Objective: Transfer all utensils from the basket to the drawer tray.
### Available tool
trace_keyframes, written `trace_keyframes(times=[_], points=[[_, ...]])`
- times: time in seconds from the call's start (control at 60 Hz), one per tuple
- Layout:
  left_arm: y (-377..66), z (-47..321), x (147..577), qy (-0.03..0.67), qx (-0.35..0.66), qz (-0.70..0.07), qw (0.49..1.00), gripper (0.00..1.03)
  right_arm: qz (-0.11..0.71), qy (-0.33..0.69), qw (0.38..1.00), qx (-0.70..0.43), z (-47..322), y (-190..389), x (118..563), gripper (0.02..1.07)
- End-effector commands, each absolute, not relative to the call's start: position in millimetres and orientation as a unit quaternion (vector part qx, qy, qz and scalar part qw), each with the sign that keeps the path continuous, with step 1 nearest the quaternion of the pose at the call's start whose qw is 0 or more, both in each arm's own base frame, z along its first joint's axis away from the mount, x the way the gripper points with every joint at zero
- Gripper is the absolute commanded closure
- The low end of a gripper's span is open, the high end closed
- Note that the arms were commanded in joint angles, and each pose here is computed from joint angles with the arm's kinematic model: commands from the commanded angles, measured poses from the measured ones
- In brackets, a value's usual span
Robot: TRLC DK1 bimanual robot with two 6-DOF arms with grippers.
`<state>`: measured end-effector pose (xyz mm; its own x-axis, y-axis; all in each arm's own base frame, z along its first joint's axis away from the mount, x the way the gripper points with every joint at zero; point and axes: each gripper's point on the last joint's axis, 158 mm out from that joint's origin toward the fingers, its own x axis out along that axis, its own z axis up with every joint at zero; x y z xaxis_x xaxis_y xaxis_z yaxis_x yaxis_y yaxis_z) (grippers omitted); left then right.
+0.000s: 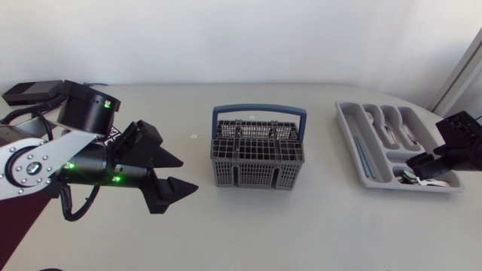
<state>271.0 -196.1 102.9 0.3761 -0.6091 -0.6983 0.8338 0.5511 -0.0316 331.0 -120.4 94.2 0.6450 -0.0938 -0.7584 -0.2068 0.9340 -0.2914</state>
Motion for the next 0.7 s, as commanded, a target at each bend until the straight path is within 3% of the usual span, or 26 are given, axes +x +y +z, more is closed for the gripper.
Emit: trace_keyframes(times=[0.0, 0.383, 0.683], points=[[-199.1, 104.6, 280.0, 0.346, 0.157, -0.435, 0.816, 0.11, 0.056, 0.408, 0.898, -0.155, 103.1, -93.0, 331.5, 0.09], [-197.7, 92.7, 296.4, 0.364, 0.143, -0.413, 0.823, 0.11, 0.191, 0.382, 0.896, -0.121, 102.9, 45.8, 318.1, 0.09], [-189.9, 92.5, 305.9, 0.365, 0.135, -0.391, 0.834, 0.11, 0.237, 0.389, 0.885, -0.093, 84.8, 93.8, 313.9, 0.09]])
